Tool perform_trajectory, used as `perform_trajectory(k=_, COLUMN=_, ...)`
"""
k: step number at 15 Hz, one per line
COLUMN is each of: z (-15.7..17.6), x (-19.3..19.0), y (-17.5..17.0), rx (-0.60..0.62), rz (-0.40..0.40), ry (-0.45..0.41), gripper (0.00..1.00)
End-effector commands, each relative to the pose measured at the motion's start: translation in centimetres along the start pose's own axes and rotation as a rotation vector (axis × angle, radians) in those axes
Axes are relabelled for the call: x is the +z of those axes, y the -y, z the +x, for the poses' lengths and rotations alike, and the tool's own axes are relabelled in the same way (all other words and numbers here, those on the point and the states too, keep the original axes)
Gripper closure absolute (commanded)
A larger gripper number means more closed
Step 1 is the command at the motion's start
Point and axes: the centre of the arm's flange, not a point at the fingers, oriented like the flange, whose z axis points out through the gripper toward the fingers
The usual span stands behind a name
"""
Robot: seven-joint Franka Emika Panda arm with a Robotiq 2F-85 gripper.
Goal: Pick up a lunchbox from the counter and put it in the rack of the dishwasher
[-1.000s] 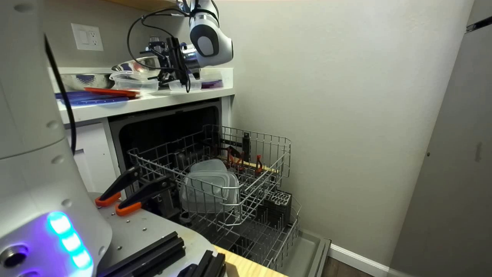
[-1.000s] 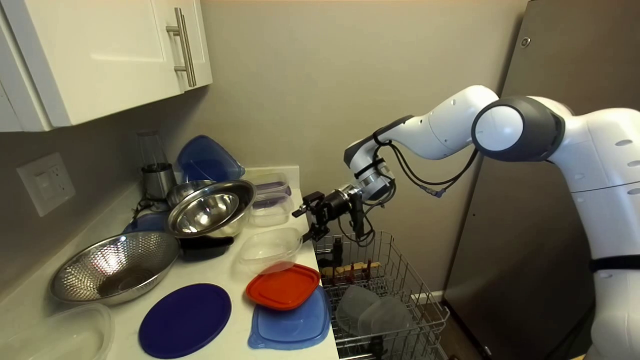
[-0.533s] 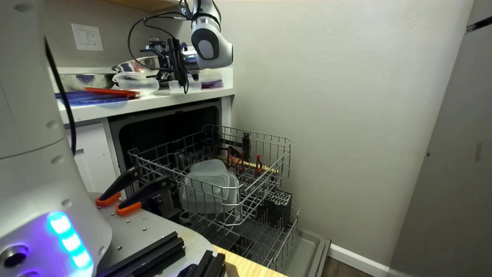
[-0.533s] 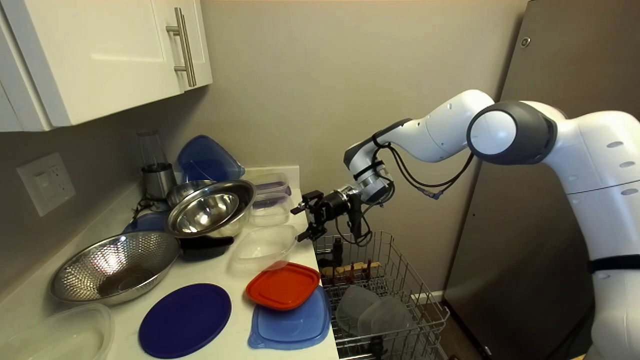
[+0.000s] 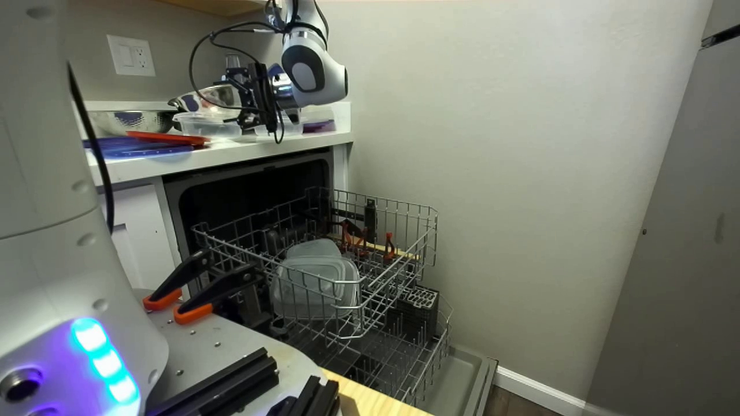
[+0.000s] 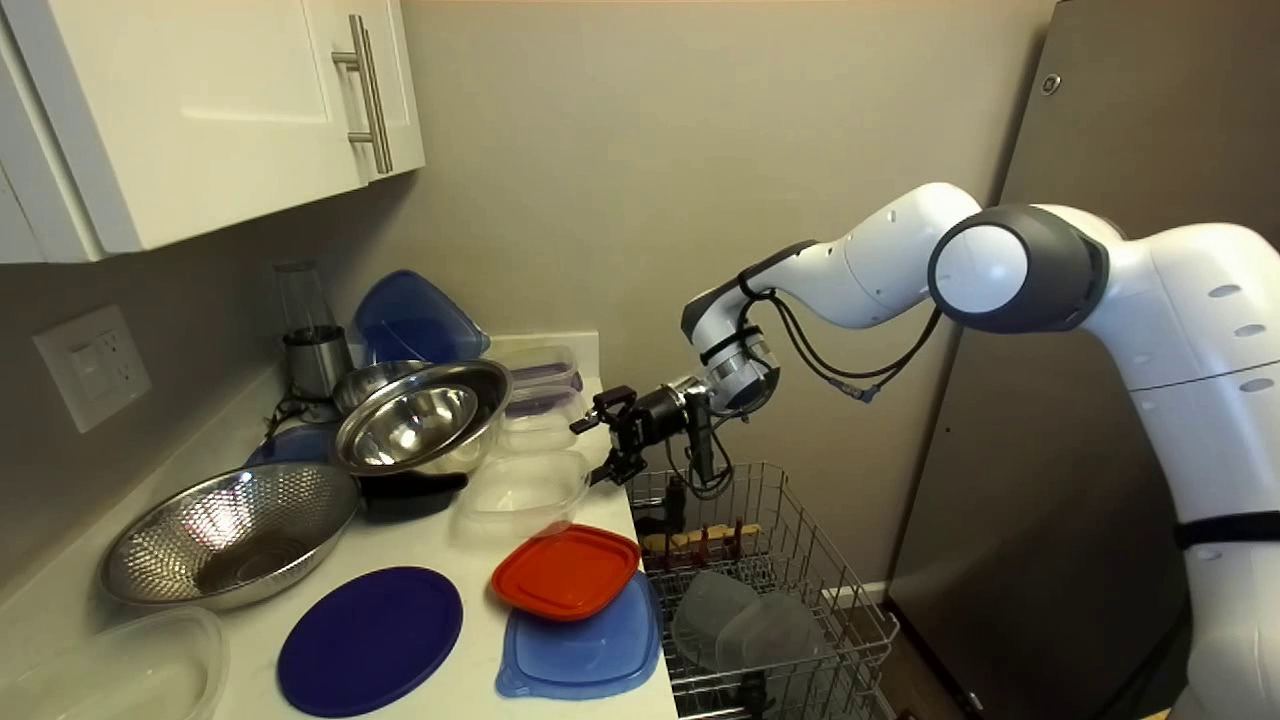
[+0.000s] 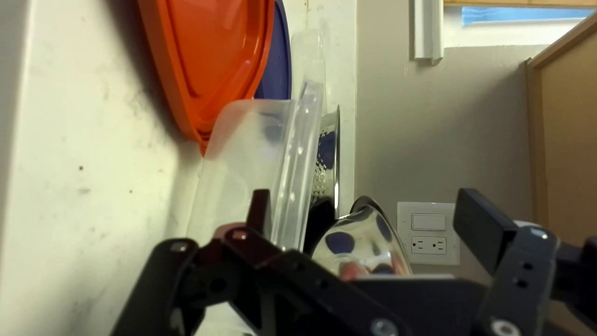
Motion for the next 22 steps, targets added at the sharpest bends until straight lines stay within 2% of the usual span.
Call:
perform_trajectory(k=1, z=0.4, x=0.82, y=0.13, rx=-0.008, rz=-0.018, ry=-0.059, gripper=0.0)
perform_trajectory(k=6, z=0.81, x=0.47, y=0.05, rx=0.004, rz=-0.016, ry=-0.139, gripper=0.0)
perform_trajectory(k=7, z=0.87, x=0.41, y=0.05, rx=0.002, rz=-0.018, ry=-0.144, gripper=0.25)
perform_trajectory(k=9, z=0.95, x=0.34, y=0.01, rx=0.002, rz=-0.017, ry=-0.148, gripper=0.32)
perform_trajectory(k=15, z=1.02, x=0.21, y=-0.07, rx=0.004, rz=-0.022, ry=-0.149, gripper=0.72)
perform_trajectory(k=18, z=0.99, x=0.1, y=-0.12, rx=0.005, rz=-0.025, ry=-0.153, gripper=0.89)
perform_trajectory(k=22, z=1.03, x=-0.04, y=-0.14, rx=0.006, rz=-0.028, ry=-0.151, gripper=0.94)
